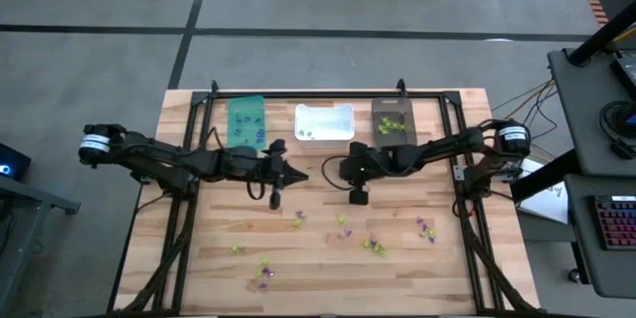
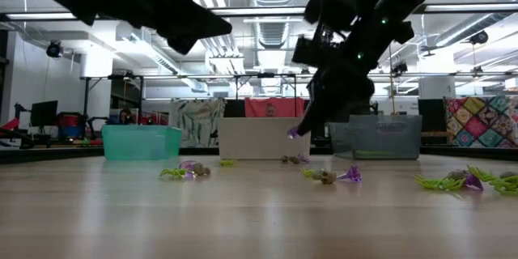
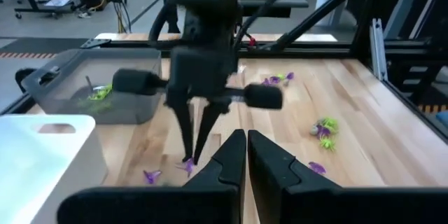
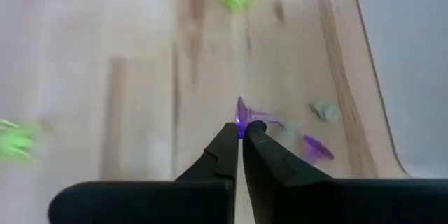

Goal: Sort Halloween decoration
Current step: Put the purple witch hat toy into the light blue bin

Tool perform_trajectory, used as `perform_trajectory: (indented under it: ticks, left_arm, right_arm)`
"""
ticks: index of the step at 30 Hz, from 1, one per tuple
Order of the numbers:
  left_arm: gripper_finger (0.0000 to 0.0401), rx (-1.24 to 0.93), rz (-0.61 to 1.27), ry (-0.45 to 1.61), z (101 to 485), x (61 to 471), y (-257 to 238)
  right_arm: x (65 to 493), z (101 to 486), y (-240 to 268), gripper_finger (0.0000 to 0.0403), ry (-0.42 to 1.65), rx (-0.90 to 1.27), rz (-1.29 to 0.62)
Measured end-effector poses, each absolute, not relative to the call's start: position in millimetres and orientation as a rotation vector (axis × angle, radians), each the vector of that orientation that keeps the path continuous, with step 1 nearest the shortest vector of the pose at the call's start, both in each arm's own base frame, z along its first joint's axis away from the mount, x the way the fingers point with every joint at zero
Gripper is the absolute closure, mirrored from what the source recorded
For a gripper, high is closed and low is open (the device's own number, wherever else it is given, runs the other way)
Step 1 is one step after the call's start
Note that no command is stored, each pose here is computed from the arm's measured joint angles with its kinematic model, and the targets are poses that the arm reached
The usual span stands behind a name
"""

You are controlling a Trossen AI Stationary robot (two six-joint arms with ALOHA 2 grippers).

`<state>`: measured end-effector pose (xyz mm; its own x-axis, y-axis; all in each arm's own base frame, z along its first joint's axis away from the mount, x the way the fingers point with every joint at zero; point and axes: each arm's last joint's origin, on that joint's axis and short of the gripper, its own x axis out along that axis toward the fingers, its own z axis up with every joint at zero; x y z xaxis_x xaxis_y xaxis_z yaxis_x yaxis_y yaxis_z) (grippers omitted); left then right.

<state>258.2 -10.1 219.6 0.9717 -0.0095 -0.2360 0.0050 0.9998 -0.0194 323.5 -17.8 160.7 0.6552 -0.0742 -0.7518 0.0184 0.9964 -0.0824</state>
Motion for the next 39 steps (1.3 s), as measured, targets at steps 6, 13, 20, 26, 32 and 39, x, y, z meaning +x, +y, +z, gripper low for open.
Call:
perform_trajectory:
  ticks: [6,13,20,26,32,39]
  left_arm:
    - [0.0401,-0.07,-0.014,0.191,212.7,253.2,-11.2]
    - [0.0401,-0.088,-0.049,0.099,212.6,248.9,-14.8]
    - [0.0367,-0.084,-0.071,0.09,213.3,248.5,-20.1]
    - [0.0295,-0.028,-0.087,0.088,213.3,248.2,-23.9]
    - [0.024,0.031,-0.058,0.08,212.3,249.7,-23.6]
    - [0.0233,0.051,-0.059,0.055,193.6,265.4,-25.3]
  right_arm:
    - [322.5,175.6,-14.2,0.0394,0.608,-0.028,0.037]
    - [331.6,196.5,-9.5,0.0394,0.338,-0.02,0.163]
    - [334.4,205.8,-7.1,0.0394,0.232,-0.028,0.204]
    - [334.6,206.4,-4.7,0.0394,0.226,-0.018,0.21]
    - [334.7,206.3,-4.7,0.0394,0.226,-0.018,0.21]
    - [334.6,206.2,-4.7,0.0394,0.228,-0.018,0.211]
